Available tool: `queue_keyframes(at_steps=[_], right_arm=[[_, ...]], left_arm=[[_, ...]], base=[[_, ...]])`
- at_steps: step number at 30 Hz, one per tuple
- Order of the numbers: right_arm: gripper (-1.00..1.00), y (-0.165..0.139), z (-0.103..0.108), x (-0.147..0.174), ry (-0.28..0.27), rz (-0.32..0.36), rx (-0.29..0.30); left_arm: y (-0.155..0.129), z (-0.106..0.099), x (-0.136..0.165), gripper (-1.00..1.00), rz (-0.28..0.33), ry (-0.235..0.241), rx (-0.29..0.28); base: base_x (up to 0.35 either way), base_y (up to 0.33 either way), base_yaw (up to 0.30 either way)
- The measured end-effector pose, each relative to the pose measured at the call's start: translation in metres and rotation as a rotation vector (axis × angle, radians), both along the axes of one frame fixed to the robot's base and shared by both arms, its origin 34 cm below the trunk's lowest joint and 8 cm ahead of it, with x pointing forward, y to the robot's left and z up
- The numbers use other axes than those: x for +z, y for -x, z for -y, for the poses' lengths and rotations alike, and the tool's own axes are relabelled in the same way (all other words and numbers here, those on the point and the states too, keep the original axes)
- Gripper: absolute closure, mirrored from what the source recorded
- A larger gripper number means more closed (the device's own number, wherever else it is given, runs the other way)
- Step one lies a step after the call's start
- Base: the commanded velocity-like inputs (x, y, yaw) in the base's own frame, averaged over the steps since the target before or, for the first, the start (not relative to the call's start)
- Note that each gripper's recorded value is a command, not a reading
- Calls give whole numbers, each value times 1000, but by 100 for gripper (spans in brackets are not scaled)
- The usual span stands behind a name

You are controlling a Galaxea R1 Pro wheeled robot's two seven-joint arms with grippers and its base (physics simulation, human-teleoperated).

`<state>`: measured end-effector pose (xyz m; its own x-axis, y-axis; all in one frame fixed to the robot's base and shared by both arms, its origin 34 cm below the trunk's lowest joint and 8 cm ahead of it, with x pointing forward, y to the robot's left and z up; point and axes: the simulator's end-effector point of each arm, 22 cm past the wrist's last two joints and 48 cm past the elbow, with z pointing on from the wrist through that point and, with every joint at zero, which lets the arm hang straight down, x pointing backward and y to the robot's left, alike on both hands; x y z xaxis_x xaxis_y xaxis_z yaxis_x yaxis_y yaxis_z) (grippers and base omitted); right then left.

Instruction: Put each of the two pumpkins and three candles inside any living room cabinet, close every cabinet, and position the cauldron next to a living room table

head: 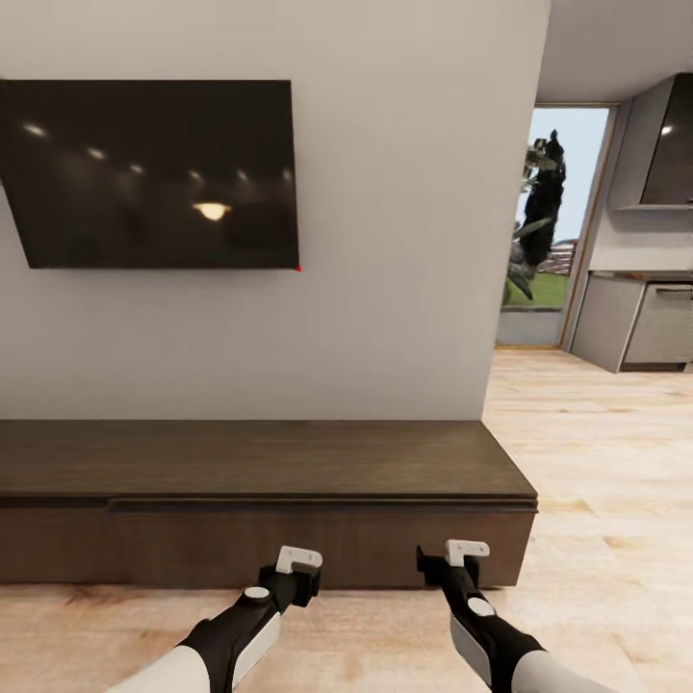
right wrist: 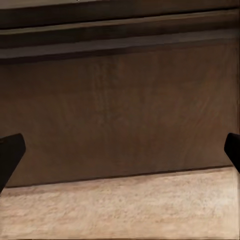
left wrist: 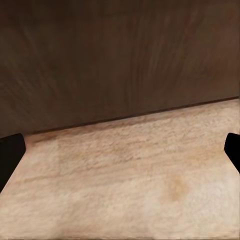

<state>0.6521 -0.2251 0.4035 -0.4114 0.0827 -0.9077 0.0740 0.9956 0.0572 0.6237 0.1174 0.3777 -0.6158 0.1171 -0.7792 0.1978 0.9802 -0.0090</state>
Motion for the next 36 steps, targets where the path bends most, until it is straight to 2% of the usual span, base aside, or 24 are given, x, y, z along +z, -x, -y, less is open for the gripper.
queue_keyframes(at_steps=[3, 11, 25, 36], right_arm=[[-100, 1, 5, 3, -17, -9, -22], [-100, 2, 8, 17, -32, 7, -38], [-100, 0, 7, 46, -33, 54, -37], [-100, -1, 4, 75, -34, 102, -32]], left_arm=[[2, -1, 2, -100, -16, -6, 0], [2, -1, 16, -100, -11, -10, -2], [-1, -2, 46, -100, 34, -13, -1], [-5, -1, 74, -100, 79, -2, 7]], base=[[-3, 0, 0], [-152, 0, 0], [-25, 0, 3], [-29, 23, 187]])
